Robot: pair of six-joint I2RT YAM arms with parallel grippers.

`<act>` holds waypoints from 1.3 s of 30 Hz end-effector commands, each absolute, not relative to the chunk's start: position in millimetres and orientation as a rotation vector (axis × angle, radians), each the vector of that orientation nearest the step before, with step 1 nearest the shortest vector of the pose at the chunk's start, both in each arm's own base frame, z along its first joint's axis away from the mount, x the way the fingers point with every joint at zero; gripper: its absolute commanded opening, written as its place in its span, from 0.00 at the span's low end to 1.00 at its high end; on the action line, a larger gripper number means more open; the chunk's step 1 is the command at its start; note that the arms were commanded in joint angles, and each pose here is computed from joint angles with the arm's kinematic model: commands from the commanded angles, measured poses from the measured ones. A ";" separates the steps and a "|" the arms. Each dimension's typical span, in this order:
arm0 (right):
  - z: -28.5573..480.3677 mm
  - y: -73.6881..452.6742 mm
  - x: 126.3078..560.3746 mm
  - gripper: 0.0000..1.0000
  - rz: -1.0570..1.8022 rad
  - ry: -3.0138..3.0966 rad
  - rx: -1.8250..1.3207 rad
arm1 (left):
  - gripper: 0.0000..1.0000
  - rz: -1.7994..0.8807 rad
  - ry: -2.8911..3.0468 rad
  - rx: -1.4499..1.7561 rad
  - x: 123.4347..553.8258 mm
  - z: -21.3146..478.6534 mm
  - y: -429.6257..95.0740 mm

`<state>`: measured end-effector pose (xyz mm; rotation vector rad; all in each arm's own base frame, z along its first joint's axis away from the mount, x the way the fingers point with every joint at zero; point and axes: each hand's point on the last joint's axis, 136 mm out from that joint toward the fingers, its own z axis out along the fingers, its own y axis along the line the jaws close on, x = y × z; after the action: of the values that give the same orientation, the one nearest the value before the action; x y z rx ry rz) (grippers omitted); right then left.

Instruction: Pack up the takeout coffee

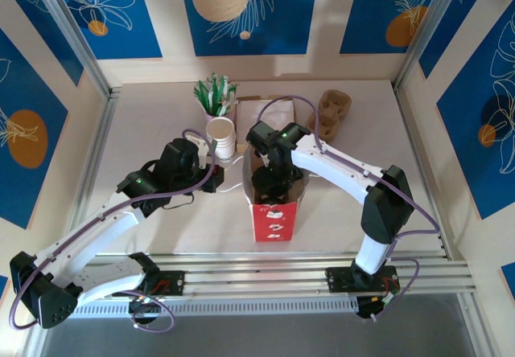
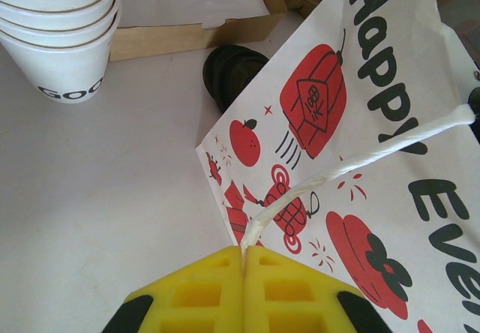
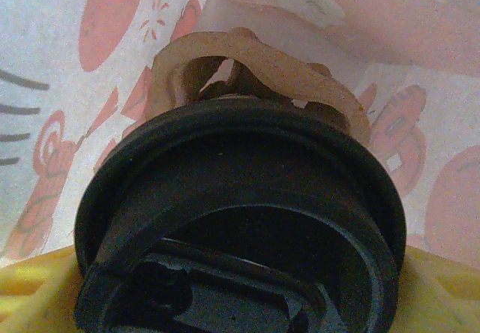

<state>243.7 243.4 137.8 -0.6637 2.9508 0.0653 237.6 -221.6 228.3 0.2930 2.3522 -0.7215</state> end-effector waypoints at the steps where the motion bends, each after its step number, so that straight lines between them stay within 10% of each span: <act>1: 130.9 240.8 234.5 0.72 0.061 2.998 -0.655 | 0.00 -0.711 2.344 0.319 236.6 232.1 -225.1; 39: 140.3 244.1 255.2 0.72 0.062 2.952 -0.620 | 0.00 -0.713 2.347 0.336 235.7 231.8 -227.7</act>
<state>248.7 244.0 138.8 -0.6510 2.9503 0.0667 236.7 -223.6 226.4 0.3018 2.3586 -0.7215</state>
